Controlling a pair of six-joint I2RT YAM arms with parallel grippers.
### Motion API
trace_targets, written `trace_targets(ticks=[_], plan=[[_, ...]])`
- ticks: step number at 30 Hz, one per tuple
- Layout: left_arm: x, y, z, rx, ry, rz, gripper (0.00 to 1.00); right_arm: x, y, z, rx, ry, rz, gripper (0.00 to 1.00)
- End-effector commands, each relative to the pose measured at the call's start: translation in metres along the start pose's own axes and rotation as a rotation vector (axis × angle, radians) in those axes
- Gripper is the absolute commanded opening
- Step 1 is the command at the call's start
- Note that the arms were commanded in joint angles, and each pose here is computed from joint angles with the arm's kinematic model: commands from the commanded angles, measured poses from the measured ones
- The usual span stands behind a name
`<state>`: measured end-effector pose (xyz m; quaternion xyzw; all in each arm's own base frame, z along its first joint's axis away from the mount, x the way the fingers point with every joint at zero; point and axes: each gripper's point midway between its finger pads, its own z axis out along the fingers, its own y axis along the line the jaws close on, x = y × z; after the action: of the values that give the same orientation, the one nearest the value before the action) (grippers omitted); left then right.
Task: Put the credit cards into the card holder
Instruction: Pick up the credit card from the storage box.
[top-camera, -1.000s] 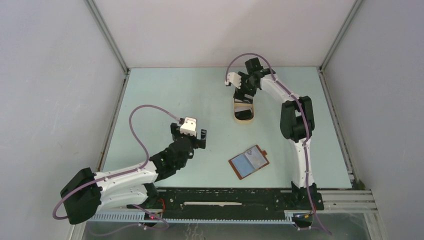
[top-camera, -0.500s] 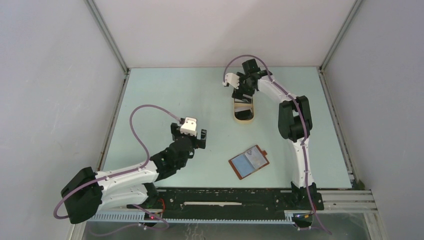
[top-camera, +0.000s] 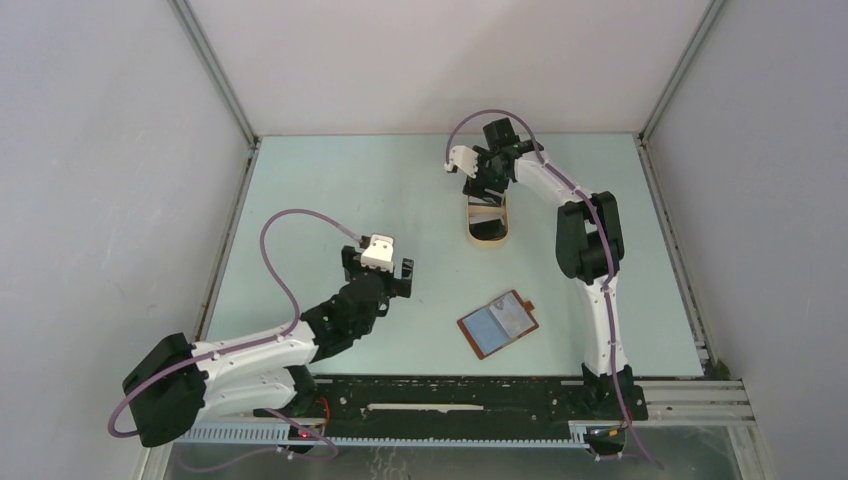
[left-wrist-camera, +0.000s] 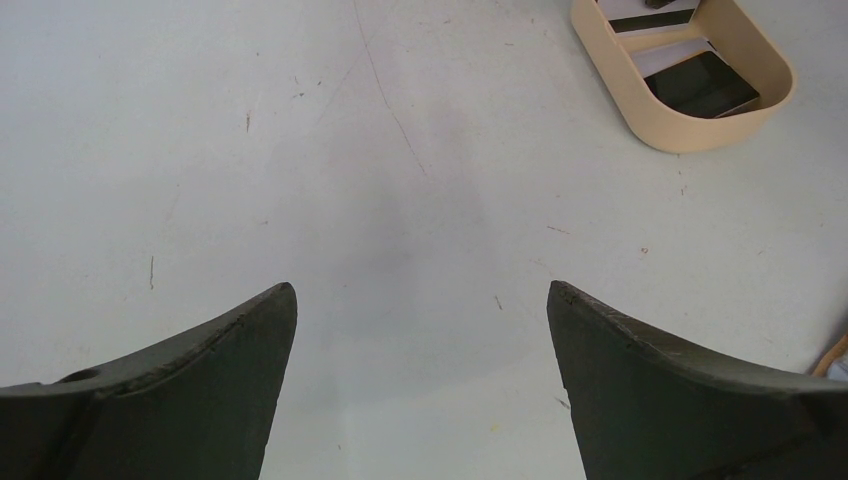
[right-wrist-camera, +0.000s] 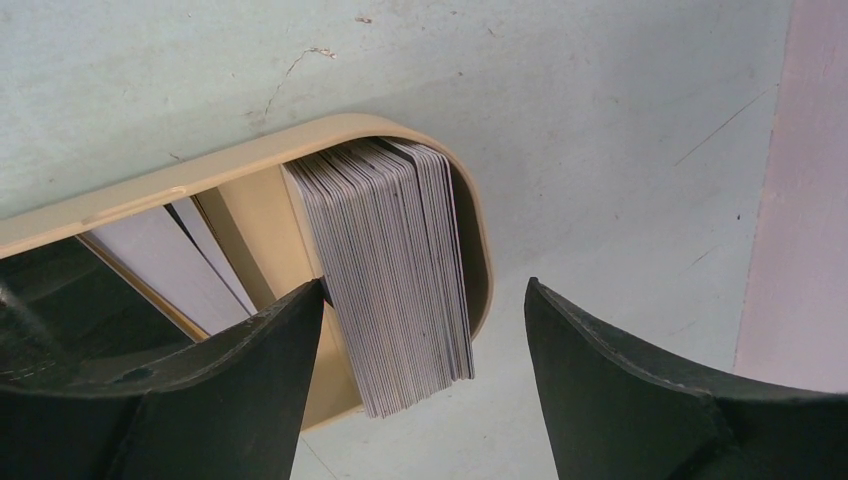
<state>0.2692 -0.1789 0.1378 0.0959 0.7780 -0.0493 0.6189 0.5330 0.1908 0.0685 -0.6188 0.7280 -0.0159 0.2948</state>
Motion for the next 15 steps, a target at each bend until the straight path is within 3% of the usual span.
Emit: trace_targets(ticks=[1, 15], plan=[[-0.006, 0.002, 0.002, -0.014, -0.021, -0.027, 1.0, -0.02, -0.029, -0.026, 0.098, -0.053, 0.0, 0.81], [-0.006, 0.001, 0.003, -0.015, -0.015, -0.022, 1.0, -0.019, -0.028, -0.039, 0.097, -0.06, 0.01, 0.74]])
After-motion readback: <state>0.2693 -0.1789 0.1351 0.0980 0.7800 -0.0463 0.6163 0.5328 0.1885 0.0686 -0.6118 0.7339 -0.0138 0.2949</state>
